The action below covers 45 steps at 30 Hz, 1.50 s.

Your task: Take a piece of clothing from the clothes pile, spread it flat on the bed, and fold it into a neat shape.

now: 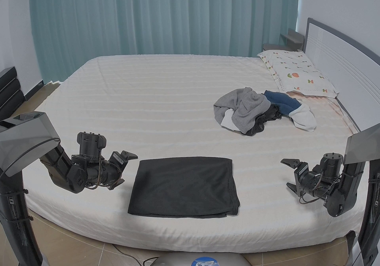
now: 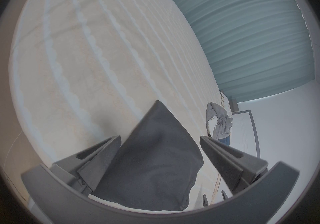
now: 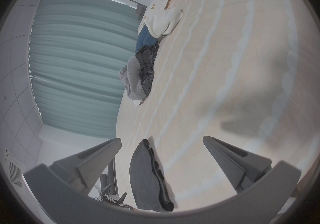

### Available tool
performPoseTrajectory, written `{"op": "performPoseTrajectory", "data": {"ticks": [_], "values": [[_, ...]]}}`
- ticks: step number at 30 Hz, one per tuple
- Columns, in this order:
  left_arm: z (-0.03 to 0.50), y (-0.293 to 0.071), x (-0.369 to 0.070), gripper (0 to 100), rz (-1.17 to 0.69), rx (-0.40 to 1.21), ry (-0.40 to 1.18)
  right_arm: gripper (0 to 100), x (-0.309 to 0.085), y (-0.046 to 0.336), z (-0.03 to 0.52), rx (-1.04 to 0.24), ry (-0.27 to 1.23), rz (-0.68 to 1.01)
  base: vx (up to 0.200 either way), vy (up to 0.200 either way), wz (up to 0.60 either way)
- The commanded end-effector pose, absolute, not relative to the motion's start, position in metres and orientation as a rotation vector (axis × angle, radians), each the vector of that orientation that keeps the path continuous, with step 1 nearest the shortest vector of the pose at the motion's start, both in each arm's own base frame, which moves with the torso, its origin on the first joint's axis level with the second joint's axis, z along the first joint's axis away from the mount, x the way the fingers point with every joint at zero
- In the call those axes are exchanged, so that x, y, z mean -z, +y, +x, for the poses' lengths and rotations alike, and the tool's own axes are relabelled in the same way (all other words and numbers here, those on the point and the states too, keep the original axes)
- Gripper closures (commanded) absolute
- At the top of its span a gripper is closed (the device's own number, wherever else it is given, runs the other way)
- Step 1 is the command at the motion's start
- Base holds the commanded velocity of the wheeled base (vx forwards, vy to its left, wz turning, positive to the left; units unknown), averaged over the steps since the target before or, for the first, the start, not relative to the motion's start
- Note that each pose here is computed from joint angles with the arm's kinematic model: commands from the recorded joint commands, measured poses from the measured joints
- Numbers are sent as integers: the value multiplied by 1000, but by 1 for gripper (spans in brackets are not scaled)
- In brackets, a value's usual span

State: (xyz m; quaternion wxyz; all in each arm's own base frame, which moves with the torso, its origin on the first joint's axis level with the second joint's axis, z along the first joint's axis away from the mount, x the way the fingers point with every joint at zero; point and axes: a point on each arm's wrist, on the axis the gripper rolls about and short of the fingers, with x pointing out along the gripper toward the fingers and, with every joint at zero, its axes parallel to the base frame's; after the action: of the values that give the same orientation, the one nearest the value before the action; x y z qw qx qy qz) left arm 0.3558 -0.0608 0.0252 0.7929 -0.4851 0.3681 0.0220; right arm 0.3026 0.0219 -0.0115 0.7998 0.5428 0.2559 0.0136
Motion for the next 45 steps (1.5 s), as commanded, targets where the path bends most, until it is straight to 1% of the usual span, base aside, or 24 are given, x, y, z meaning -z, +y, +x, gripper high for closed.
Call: {"op": "performPoseTrajectory", "data": {"ticks": [1,5,8,13,16,19,27,33,45], "values": [[359,-64,-21,0,-1011,-29,796,0,14,22,302,-25,560,1164,0,0,0],[357,-72,-9,0,-894,11,829,0,14,23,302,-26,561,1164,0,0,0],[355,-77,-4,0,-865,19,843,0,15,23,301,-24,564,1164,0,0,0],[358,-81,-1,0,-833,6,791,0,15,24,300,-26,567,1161,0,0,0],[359,-80,9,0,-749,-11,758,0,15,24,300,-28,568,1162,0,0,0],[357,-80,24,0,-676,-9,761,0,15,24,300,-28,568,1162,0,0,0],[349,-82,27,0,-666,22,756,0,15,24,300,-28,568,1162,0,0,0],[347,-95,27,0,-655,56,762,0,15,24,300,-29,568,1162,0,0,0],[348,-98,27,0,-653,64,763,0,15,24,300,-29,568,1162,0,0,0]]}}
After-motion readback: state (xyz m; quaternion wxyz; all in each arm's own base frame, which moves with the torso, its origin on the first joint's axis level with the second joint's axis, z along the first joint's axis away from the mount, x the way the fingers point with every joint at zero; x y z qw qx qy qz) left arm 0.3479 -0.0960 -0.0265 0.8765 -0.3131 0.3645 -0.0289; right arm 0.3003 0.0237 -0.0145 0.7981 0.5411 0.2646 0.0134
